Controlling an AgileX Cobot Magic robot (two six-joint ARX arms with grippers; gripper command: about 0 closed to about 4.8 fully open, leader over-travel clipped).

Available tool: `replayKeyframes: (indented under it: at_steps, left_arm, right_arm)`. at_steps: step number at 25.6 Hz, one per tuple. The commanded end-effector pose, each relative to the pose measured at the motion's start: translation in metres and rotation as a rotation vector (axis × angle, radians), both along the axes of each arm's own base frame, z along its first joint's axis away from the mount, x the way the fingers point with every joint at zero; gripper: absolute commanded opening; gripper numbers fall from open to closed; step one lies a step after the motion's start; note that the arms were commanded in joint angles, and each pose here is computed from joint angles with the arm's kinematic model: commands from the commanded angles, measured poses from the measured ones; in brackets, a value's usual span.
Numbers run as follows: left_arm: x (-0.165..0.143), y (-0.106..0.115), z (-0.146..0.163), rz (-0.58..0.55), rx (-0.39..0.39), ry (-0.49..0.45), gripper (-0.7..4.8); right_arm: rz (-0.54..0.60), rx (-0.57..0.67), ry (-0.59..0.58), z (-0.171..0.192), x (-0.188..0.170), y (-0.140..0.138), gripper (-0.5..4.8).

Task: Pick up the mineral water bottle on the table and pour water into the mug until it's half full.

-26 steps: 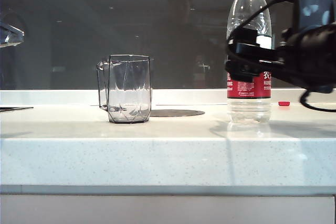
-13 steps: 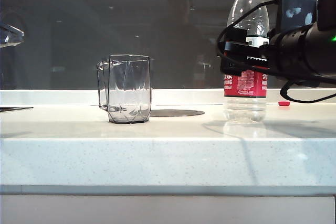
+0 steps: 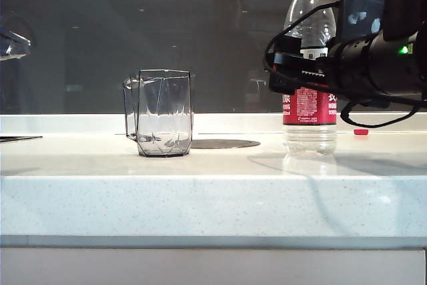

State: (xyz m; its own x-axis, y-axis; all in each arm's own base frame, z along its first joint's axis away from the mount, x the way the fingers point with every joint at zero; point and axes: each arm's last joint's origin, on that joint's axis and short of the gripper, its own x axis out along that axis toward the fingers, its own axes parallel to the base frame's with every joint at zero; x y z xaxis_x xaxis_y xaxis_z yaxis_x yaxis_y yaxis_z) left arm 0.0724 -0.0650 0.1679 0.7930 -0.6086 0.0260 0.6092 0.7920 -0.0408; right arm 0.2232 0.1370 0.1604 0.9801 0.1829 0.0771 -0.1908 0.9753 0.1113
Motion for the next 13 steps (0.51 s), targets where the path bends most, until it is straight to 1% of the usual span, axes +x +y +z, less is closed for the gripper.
replayKeyframes:
  at_steps: [1,3,7,10,12,13]
  left_arm:
    - [0.000,0.000,0.002,0.002,-0.006,-0.009,-0.04]
    - [0.000,0.000,0.002,0.002,-0.006,-0.009,-0.04]
    - [0.000,0.000,0.002,0.002,-0.006,-0.009,-0.04]
    - [0.000,0.000,0.002,0.002,-0.006,-0.009,-0.04]
    - [0.000,0.000,0.002,0.002,-0.006,-0.009,-0.04]
    - [0.000,0.000,0.002,0.002,-0.006,-0.009,-0.04]
  right_arm:
    - [0.004,0.013,-0.020,0.003,0.000,0.001,3.22]
    - [0.004,0.012,-0.020,0.003,0.000,0.001,3.03]
    - [0.003,0.006,-0.026,0.004,0.000,0.001,3.01]
    - [-0.004,-0.057,-0.056,0.007,0.000,0.000,2.99]
    - [-0.012,-0.109,-0.094,0.015,-0.001,0.000,2.72]
    - [-0.013,-0.126,-0.104,0.017,-0.001,0.000,2.72]
